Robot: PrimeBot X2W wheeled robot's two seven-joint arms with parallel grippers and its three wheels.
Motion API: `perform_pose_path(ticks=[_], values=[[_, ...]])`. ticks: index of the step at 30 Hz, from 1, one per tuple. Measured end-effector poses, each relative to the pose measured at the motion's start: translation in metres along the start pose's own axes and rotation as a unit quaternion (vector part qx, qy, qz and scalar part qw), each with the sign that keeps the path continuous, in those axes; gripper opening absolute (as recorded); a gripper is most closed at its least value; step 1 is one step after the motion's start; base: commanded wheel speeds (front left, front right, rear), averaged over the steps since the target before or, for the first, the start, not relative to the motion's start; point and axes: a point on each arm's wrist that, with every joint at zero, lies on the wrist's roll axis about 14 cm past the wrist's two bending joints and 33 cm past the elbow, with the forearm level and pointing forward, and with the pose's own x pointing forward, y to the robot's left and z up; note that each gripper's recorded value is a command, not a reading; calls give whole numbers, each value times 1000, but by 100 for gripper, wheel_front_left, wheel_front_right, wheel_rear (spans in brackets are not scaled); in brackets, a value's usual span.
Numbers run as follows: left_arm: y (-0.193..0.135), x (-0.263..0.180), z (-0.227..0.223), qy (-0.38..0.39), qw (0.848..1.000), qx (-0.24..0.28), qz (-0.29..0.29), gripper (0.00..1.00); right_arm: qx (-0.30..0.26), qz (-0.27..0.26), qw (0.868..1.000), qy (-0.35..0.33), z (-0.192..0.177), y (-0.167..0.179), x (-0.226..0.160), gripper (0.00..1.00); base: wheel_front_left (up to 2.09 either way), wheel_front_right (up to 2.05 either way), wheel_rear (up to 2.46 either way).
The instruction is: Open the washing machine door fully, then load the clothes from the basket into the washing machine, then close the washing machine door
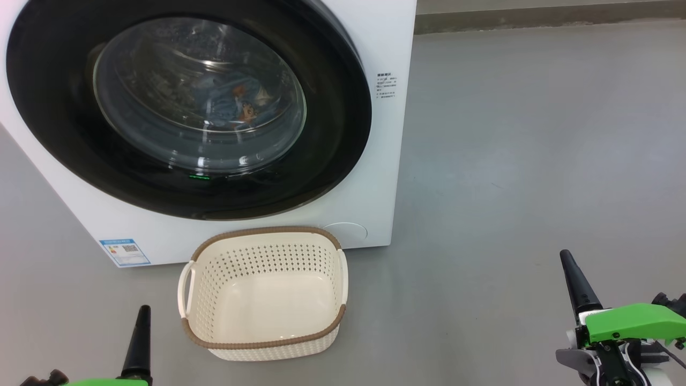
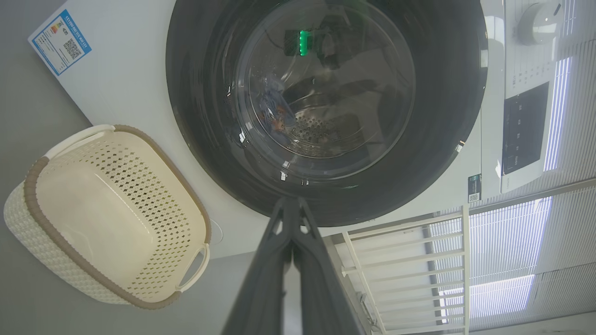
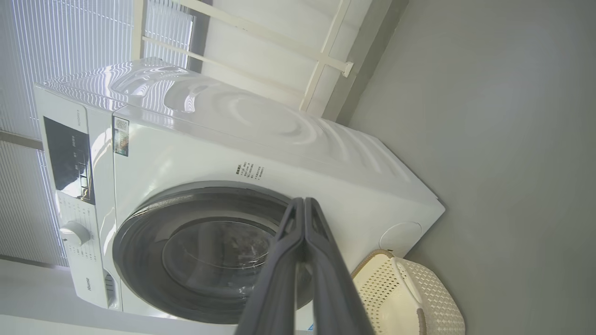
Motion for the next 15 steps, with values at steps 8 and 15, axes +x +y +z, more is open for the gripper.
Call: perform_pose_path(ticks=[8, 15], values=[[-5, 3, 0, 3, 999, -32, -7, 0, 34, 4, 999, 3, 0, 2, 0, 0, 0, 0, 0], [-6, 3, 0, 3, 998, -67, -9, 0, 70, 7, 998, -3, 6, 3, 0, 0, 0, 0, 0]])
